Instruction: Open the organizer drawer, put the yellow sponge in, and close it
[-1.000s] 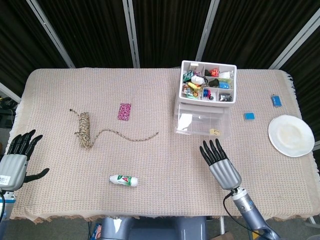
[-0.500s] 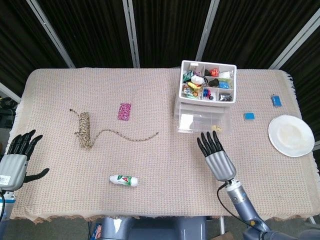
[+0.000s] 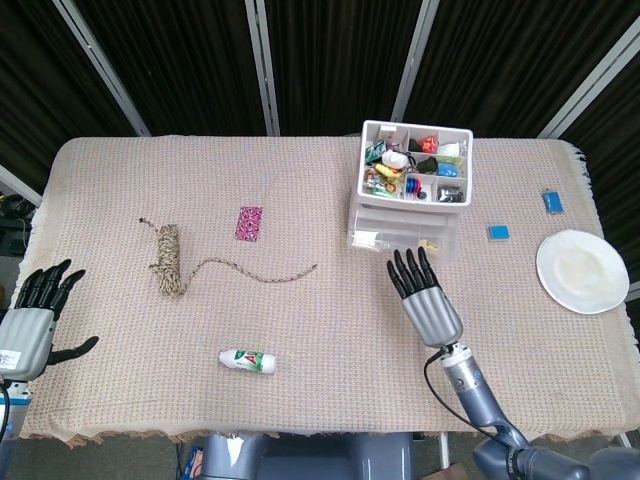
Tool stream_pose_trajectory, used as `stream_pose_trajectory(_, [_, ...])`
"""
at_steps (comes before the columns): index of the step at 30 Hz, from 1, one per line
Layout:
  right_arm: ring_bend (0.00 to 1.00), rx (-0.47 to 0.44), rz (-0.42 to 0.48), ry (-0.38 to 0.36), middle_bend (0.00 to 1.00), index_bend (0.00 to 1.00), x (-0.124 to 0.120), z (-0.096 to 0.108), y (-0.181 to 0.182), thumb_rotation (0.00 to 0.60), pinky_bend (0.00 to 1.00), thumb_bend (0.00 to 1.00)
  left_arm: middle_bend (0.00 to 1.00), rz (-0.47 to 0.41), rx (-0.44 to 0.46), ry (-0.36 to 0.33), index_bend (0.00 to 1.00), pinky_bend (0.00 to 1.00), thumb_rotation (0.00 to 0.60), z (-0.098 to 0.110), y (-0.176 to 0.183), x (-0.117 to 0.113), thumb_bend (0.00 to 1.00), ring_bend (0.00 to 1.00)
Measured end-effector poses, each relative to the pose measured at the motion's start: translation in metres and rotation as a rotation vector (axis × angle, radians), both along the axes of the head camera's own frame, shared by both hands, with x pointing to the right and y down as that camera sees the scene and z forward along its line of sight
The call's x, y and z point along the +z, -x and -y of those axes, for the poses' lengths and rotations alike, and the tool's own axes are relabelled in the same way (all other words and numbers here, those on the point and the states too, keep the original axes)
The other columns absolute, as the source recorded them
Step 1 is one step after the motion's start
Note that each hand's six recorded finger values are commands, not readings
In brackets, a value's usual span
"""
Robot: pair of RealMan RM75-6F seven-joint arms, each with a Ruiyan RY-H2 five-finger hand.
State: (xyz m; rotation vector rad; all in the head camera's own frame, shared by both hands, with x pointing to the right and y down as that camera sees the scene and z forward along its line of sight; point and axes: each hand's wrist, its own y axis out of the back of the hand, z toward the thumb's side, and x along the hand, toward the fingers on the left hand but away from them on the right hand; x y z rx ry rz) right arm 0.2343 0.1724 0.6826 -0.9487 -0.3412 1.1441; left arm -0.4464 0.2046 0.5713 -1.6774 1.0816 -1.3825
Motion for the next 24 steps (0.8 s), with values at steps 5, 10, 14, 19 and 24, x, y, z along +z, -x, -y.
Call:
stream_pose_trajectory(5, [0.00, 0.019, -0.019, 0.001, 0.00, 0.04, 0.005, 0.010, 0.000, 0.600, 0.00, 0.20, 0.00, -0.001, -0.002, 0.002, 0.10, 0.00, 0.600, 0.000, 0.000, 0.000, 0.18, 0.00])
stream_pose_trajectory(10, [0.00, 0.051, -0.028, -0.008, 0.00, 0.04, 0.007, 0.024, -0.001, 0.600, 0.00, 0.20, 0.00, -0.002, -0.003, 0.006, 0.10, 0.00, 0.600, 0.000, 0.000, 0.001, 0.18, 0.00])
stream_pose_trajectory(14, [0.00, 0.063, -0.034, -0.015, 0.00, 0.04, 0.009, 0.033, -0.001, 0.600, 0.00, 0.20, 0.00, -0.003, -0.004, 0.011, 0.10, 0.00, 0.600, 0.000, 0.001, 0.001, 0.18, 0.00])
stream_pose_trajectory(19, [0.00, 0.091, -0.045, -0.021, 0.00, 0.04, 0.012, 0.046, -0.003, 0.600, 0.00, 0.20, 0.00, -0.004, -0.004, 0.014, 0.10, 0.00, 0.600, 0.000, 0.001, 0.001, 0.18, 0.00])
stream_pose_trajectory(24, [0.00, 0.113, -0.064, -0.027, 0.00, 0.04, 0.014, 0.058, -0.005, 0.600, 0.00, 0.20, 0.00, -0.005, -0.005, 0.017, 0.10, 0.00, 0.600, 0.000, 0.001, 0.002, 0.18, 0.00])
